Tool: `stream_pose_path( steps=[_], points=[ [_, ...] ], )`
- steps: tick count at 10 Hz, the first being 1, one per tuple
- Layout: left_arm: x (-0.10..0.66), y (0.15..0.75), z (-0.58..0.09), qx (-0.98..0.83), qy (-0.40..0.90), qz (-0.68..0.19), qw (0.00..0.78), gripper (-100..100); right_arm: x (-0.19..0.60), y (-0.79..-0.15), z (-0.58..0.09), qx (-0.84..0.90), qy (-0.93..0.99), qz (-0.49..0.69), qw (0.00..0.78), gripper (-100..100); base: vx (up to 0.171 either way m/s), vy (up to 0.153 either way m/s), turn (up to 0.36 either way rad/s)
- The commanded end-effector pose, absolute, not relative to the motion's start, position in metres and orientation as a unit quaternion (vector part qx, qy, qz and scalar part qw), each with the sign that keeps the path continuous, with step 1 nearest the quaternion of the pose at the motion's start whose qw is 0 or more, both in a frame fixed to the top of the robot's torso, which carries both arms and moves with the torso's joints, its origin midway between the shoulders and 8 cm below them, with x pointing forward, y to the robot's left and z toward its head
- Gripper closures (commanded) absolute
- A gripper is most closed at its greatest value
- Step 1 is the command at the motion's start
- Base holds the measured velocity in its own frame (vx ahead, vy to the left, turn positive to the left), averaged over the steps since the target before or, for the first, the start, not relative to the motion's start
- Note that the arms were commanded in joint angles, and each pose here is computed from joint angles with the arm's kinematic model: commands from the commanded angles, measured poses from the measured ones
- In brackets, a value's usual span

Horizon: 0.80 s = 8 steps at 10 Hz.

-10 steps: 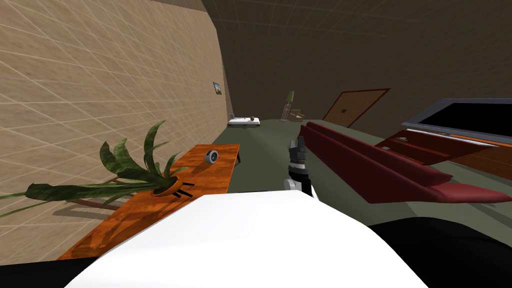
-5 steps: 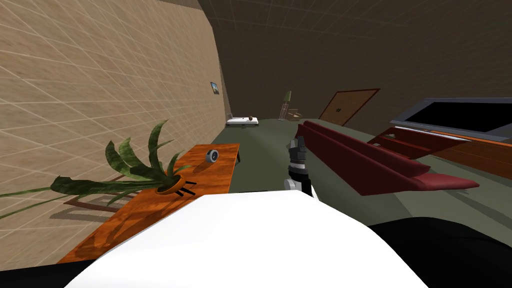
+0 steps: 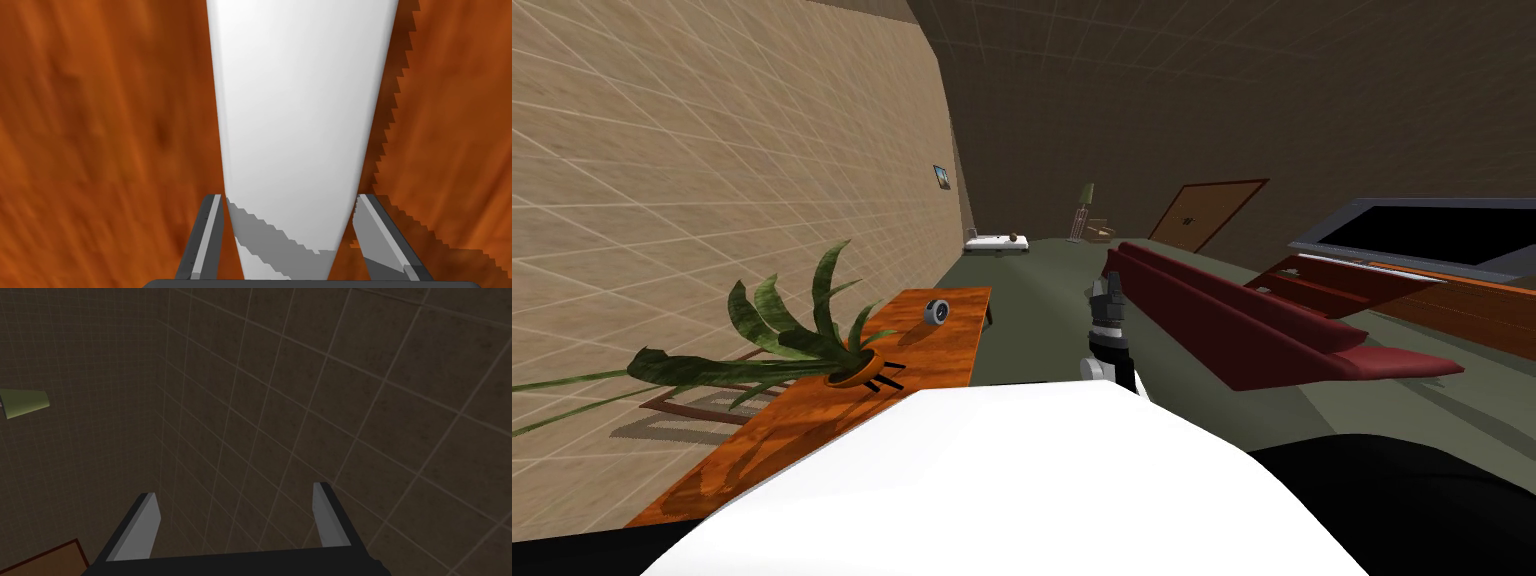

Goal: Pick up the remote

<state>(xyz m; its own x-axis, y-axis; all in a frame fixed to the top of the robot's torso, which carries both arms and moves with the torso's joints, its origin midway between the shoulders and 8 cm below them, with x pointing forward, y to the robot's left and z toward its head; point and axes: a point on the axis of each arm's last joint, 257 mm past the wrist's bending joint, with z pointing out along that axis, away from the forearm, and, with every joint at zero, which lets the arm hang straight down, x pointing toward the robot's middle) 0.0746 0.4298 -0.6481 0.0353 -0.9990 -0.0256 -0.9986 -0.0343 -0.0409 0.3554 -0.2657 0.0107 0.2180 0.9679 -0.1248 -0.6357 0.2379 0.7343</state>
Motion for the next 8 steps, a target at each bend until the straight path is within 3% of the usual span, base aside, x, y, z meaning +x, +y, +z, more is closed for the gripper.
stream_pose_path(
  steps=[1, 2, 3, 8],
  points=[
    [0.075, 0.430, -0.648, -0.719, 0.694, -0.005, 0.024, 100, 0.355, -0.266, 0.011, 0.280, 0.297, 0.550, 0.729, 0, 0.000, 0.000, 0.000],
    [0.075, 0.430, -0.648, -0.719, 0.694, -0.005, 0.024, 0, 0.355, -0.266, 0.011, 0.280, 0.297, 0.550, 0.729, 0, 0.000, 0.000, 0.000],
    [0.068, 0.438, -0.642, -0.716, 0.698, -0.004, 0.022, 100, 0.355, -0.266, 0.011, 0.280, 0.297, 0.550, 0.729, 0, 0.053, -0.032, 0.097],
    [0.056, 0.455, -0.630, -0.708, 0.706, -0.004, 0.020, 100, 0.355, -0.266, 0.011, 0.280, 0.297, 0.550, 0.729, 0, 0.078, -0.053, 0.073]
  ],
)
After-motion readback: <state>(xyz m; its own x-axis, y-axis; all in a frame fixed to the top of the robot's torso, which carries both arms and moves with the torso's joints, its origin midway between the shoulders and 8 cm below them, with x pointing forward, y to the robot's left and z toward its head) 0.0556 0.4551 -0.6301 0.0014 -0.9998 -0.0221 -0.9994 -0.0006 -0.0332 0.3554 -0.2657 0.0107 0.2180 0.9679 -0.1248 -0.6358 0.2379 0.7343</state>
